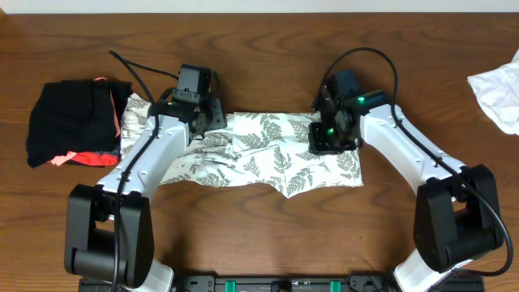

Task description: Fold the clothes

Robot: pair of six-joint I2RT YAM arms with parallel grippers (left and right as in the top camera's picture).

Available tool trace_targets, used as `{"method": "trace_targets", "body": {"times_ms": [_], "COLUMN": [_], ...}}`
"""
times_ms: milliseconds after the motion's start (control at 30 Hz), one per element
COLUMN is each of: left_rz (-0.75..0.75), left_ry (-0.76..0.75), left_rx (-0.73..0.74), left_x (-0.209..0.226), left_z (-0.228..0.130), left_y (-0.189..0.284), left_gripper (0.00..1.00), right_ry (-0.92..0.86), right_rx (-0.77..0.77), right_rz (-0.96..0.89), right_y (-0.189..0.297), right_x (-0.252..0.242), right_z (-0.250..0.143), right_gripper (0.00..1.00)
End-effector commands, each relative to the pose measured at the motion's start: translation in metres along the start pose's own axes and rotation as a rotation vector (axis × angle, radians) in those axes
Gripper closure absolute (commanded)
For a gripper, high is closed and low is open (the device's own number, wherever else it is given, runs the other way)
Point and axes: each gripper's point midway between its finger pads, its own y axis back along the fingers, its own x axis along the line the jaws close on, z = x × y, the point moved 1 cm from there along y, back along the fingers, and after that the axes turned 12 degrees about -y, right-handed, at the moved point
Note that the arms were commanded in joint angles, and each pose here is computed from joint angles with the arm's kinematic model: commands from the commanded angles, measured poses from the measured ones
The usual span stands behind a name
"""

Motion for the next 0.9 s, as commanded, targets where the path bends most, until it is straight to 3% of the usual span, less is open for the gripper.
{"method": "trace_targets", "body": {"times_ms": [0,133,233,600,867], "left_rz": [0.011,-0.006,-0.045,-0.194,-0.242], "left_ry": [-0.009,-0.056,-0.143,-0.373,-0.477], "left_rx": [0.008,0.012,-0.026,-0.058,-0.002], "left_x": [0.002,-0.011,-0.039,-0.145,-0.186], "left_z": [-0.004,-0.007,-0.004,-0.036,-0.074], "left_y": [0.0,0.003,0.014,0.04,0.038], "left_gripper": [0.43,0.48,0.48,0.48,0.48], "right_ry": [-0.013,0.048,0.041,0.019,-0.049], "right_rx": [-0.06,-0.082,-0.106,0.003,0.07], "right_rz": [-0.081,-0.076,-0.088,-0.122,-0.167], "right_y": [0.01,0.014,0.016,-0.022,-0.048], "right_x": [-0.014,-0.019,-0.028,-0.042,-0.06], "right_z": [0.011,0.02,0.028,0.017,0.012], "right_gripper": [0.83,0.89,0.99,0.99,0.99]}}
